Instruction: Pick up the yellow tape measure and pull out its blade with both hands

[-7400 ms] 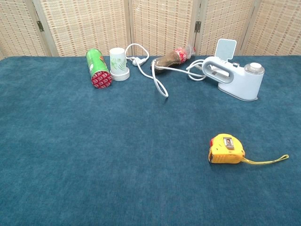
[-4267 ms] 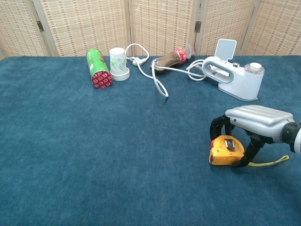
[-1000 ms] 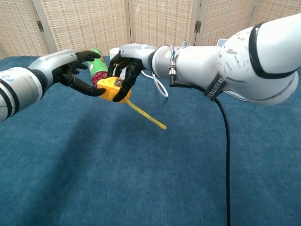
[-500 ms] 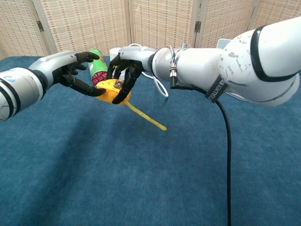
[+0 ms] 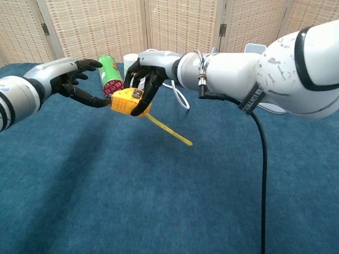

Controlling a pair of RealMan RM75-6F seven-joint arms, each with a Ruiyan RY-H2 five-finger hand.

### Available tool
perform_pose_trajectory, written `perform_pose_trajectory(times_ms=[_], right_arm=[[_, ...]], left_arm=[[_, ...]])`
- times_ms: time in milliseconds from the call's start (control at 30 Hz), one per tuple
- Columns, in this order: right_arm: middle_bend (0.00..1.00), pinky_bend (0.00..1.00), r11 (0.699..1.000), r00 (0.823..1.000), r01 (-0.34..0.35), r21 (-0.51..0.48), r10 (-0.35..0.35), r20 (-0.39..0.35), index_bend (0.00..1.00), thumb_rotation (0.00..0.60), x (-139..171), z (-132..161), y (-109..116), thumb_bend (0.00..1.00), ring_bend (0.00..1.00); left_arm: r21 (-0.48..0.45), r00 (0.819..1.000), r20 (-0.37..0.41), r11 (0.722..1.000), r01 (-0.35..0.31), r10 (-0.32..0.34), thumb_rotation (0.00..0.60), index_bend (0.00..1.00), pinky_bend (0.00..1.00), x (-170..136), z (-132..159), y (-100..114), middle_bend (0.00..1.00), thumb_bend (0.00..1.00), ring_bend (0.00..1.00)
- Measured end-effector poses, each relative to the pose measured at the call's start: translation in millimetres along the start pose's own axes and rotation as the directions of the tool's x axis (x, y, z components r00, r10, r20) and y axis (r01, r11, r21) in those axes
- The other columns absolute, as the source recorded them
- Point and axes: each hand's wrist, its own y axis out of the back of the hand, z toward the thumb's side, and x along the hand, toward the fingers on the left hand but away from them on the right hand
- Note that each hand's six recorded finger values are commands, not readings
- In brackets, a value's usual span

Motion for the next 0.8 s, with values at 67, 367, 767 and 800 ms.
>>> perform_pose_trajectory(times_ms=[67, 367, 767, 800], right_arm=[[0.52, 0.34, 1.000, 1.000, 0.000, 0.001, 0.000, -0.002, 0.56, 0.600, 0.7, 0.1, 0.2, 0.07, 0.47], [0.52, 0.34, 1.000, 1.000, 0.003, 0.002, -0.003, -0.002, 0.56, 0.600, 2.5, -0.7, 1.8, 0.07, 0.47], [0.52, 0.34, 1.000, 1.000, 0.006, 0.008, -0.006, 0.011, 0.56, 0.600, 0.9, -3.0, 2.1, 0.07, 0.47], [0.52, 0.34, 1.000, 1.000, 0.006, 0.009, -0.006, 0.012, 0.56, 0.600, 0.8, -3.3, 2.0, 0.07, 0.47]], left_arm=[[0.000, 1.000, -0.003, 1.000, -0.003, 0.003, 0.600, 0.00, 0.00, 0.5, -1.0, 1.0, 0.00, 0.32, 0.00], [-0.020, 1.000, -0.022, 1.000, -0.010, 0.009, 0.600, 0.09, 0.00, 4.3, -7.1, 7.4, 0.00, 0.36, 0.00], [-0.104, 0.999, -0.007, 0.993, 0.052, -0.053, 0.600, 0.49, 0.00, 5.7, -7.5, 3.0, 0.00, 0.45, 0.00], [-0.110, 0.999, -0.007, 0.993, 0.051, -0.052, 0.600, 0.51, 0.00, 6.1, -7.7, 3.2, 0.00, 0.45, 0.00]])
